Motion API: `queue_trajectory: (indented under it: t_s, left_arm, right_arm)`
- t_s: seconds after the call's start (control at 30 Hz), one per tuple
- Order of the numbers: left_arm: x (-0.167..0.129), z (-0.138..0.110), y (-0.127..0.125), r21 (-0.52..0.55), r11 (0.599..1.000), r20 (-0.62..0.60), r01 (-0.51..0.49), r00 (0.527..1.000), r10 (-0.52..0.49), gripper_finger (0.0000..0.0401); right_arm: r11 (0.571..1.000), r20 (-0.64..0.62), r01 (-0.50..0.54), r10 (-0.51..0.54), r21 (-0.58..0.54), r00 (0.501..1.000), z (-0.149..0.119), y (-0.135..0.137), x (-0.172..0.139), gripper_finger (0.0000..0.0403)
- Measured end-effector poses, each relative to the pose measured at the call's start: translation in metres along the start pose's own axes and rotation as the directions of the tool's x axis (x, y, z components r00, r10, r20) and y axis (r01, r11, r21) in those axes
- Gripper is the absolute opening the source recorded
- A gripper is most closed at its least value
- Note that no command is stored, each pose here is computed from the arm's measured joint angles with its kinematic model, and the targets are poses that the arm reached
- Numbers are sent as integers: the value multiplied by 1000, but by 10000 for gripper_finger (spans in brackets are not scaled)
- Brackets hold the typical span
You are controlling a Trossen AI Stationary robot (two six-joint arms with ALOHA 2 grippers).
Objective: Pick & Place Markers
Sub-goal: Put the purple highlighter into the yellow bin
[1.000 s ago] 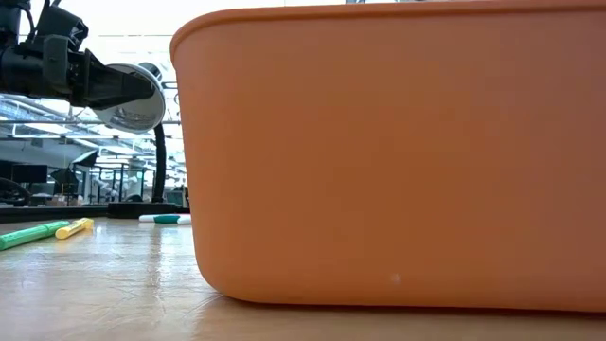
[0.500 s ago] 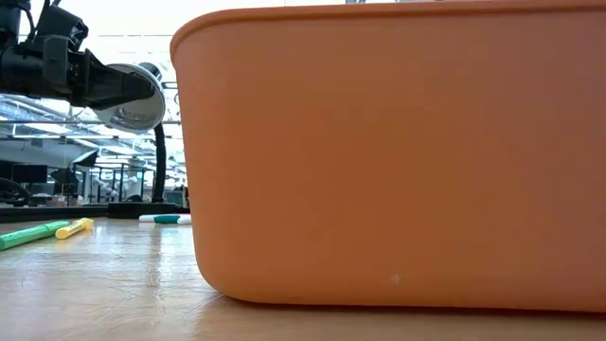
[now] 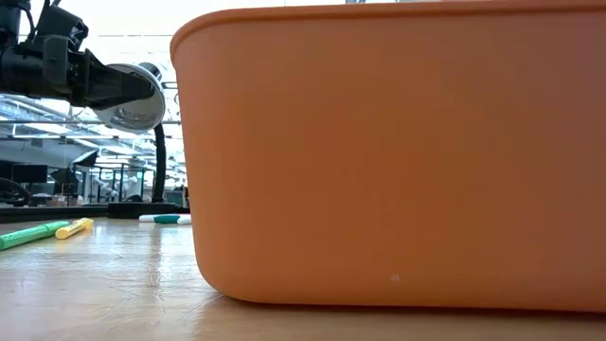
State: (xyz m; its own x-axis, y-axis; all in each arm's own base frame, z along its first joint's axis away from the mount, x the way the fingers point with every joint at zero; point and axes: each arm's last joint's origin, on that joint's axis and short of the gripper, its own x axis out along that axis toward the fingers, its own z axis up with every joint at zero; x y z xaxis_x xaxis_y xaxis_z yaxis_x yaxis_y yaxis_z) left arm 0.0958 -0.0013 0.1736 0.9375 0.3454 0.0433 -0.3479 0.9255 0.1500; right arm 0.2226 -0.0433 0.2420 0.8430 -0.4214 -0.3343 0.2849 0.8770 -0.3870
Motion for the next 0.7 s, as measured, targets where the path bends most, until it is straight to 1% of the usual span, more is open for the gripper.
queue_trajectory:
  t_s: [0.07, 0.13, 0.2, 0.3, 0.43, 0.5, 0.57, 0.63, 0.7]
  left_arm:
    - [0, 0, 0, 0, 1000, 0, 0, 1000, 0, 214]
    - [0, 0, 0, 0, 1000, 0, 0, 1000, 0, 214]
    - [0, 0, 0, 0, 1000, 0, 0, 1000, 0, 214]
    - [0, 0, 0, 0, 1000, 0, 0, 1000, 0, 214]
    - [0, 0, 0, 0, 1000, 0, 0, 1000, 0, 214]
    - [0, 0, 0, 0, 1000, 0, 0, 1000, 0, 214]
    - [0, 0, 0, 0, 1000, 0, 0, 1000, 0, 214]
    - [0, 0, 0, 0, 1000, 0, 0, 1000, 0, 214]
    - [0, 0, 0, 0, 1000, 1, 0, 1000, 0, 214]
  right_arm:
    - [999, 53, 28, -27, -15, 998, 4, -1, 7, 52]
    - [996, 84, 83, -81, -29, 993, 6, -4, 14, 52]
    - [988, 119, 157, -154, -13, 981, 7, -10, 22, 52]
    - [975, 177, 221, -222, 29, 959, 8, -18, 33, 54]
    - [973, 198, 231, -225, -7, 954, 10, -26, 45, 52]
    - [970, 175, 243, -235, -23, 956, 22, -34, 52, 51]
    - [972, 136, 231, -224, -40, 965, 42, -45, 58, 51]
    - [982, 95, 175, -168, -68, 981, 63, -56, 66, 51]
    - [989, 42, 92, -88, -113, 995, 80, -66, 73, 51]
